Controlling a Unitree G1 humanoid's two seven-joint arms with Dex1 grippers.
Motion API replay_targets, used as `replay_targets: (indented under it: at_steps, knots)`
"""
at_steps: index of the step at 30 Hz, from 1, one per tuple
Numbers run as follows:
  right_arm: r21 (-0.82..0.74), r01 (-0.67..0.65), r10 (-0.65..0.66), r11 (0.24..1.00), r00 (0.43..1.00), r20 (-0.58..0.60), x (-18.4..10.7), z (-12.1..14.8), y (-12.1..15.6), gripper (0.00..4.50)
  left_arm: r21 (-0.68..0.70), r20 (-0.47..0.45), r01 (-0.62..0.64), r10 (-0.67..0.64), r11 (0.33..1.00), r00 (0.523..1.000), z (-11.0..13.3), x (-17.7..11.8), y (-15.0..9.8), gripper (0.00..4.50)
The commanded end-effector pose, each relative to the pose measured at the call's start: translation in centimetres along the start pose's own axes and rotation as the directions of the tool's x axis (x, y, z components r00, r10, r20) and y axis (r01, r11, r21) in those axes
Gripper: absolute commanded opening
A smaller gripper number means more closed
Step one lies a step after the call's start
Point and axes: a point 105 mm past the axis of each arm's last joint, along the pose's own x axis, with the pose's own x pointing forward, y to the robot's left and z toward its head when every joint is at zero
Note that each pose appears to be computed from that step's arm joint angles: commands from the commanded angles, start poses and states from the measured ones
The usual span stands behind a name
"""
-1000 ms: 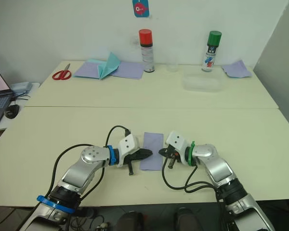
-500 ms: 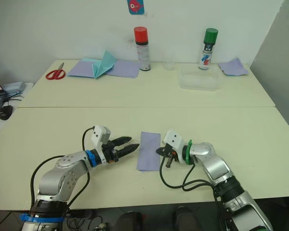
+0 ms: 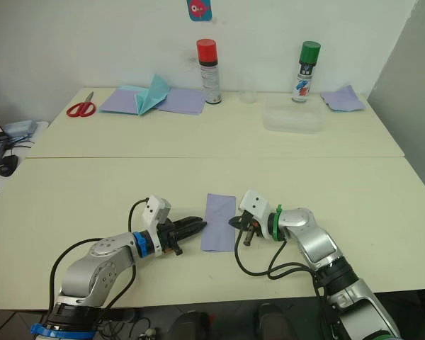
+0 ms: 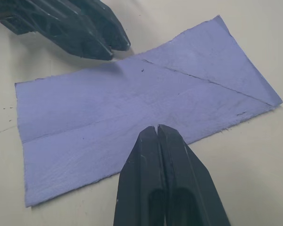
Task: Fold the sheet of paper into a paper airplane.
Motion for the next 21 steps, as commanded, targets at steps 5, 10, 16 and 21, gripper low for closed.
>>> replay_targets:
  at_steps: [5,10,16,21]
  knots:
    - [0.029,0.037,-0.035,0.999,0.998,-0.057,-0.2,-1.4,-0.6,0.0,0.071,-0.023,-0.008,0.01,0.997,1.0,0.5,-0.3,0.4,0.02]
    - [0.029,0.039,-0.037,0.999,0.998,-0.055,-0.2,-1.4,-0.6,0.0,0.102,-0.05,-0.027,0.032,0.994,0.998,0.3,-0.2,0.9,0.02]
    - [0.029,0.04,-0.038,0.999,0.998,-0.053,-0.1,-1.3,-0.6,0.0,0.157,-0.098,0.018,-0.002,0.987,0.995,-0.4,0.2,0.3,0.02]
    - [0.032,0.04,-0.038,0.999,0.998,-0.049,0.0,-1.2,-0.6,0.0,0.209,-0.127,0.049,-0.023,0.977,0.992,-0.6,0.8,0.0,0.02]
